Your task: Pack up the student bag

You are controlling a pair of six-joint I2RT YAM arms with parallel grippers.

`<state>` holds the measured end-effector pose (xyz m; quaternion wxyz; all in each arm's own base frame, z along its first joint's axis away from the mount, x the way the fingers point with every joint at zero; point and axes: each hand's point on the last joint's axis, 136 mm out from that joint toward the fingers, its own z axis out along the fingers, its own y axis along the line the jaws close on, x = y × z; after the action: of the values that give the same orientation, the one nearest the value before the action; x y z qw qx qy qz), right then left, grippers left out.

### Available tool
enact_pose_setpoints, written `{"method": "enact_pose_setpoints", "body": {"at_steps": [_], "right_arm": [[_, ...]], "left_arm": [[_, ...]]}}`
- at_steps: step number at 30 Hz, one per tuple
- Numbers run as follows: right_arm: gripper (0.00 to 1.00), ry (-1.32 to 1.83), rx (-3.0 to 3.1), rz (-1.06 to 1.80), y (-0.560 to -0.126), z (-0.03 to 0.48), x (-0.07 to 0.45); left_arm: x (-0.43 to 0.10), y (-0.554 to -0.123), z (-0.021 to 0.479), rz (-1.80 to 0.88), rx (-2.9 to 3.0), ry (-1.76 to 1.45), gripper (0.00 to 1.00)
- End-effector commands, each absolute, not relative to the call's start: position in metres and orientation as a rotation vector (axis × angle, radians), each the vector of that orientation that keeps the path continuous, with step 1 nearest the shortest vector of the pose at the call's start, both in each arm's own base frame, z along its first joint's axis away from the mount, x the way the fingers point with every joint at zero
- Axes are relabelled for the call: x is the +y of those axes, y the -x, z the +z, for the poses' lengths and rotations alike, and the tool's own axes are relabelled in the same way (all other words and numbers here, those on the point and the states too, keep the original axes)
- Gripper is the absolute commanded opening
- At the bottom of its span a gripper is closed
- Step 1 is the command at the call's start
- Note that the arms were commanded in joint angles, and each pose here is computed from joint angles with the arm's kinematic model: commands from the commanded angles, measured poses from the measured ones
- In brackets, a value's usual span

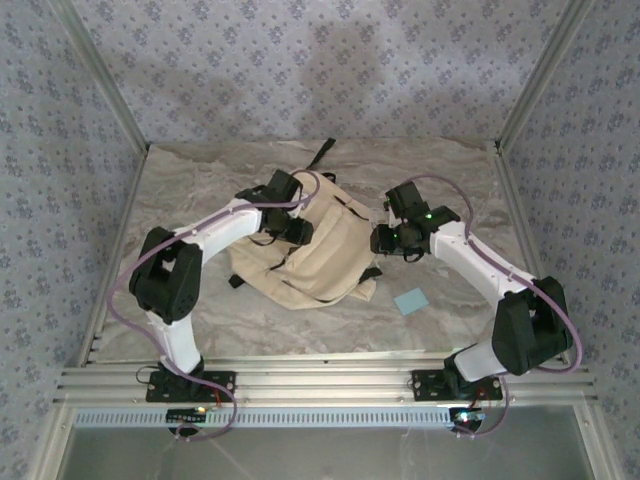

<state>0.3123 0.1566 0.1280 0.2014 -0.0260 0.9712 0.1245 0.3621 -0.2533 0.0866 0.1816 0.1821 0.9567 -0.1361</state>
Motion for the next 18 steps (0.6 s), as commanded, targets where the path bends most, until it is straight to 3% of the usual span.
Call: {"method": "enact_pose_setpoints", "body": {"at_steps": [1, 5, 8, 10, 15, 18], "right_arm": [[0.35, 0.083, 2.693, 0.374, -0.310, 0.135, 0.157], [0.35, 0.083, 2.685, 0.381, -0.310, 0.138, 0.157], [0.35, 0.082, 2.683, 0.381, -0.310, 0.140, 0.157], [0.35, 0.078, 2.681, 0.379, -0.310, 0.141, 0.156], [0.35, 0.070, 2.680, 0.392, -0.312, 0.140, 0.156], [0.35, 0.075, 2.676, 0.407, -0.313, 0.139, 0.158]], "left_arm": [[-0.250, -0.356, 0.066, -0.347, 2.755, -0.519, 0.64], [-0.242, -0.371, 0.058, -0.229, 2.742, -0.510, 0.63], [-0.244, -0.372, 0.063, -0.288, 2.740, -0.482, 0.54], [-0.250, -0.371, 0.077, -0.362, 2.723, -0.462, 0.54], [-0.256, -0.373, 0.125, -0.479, 2.629, -0.433, 0.73], [-0.247, -0.383, 0.130, -0.410, 2.601, -0.428, 0.74]]}}
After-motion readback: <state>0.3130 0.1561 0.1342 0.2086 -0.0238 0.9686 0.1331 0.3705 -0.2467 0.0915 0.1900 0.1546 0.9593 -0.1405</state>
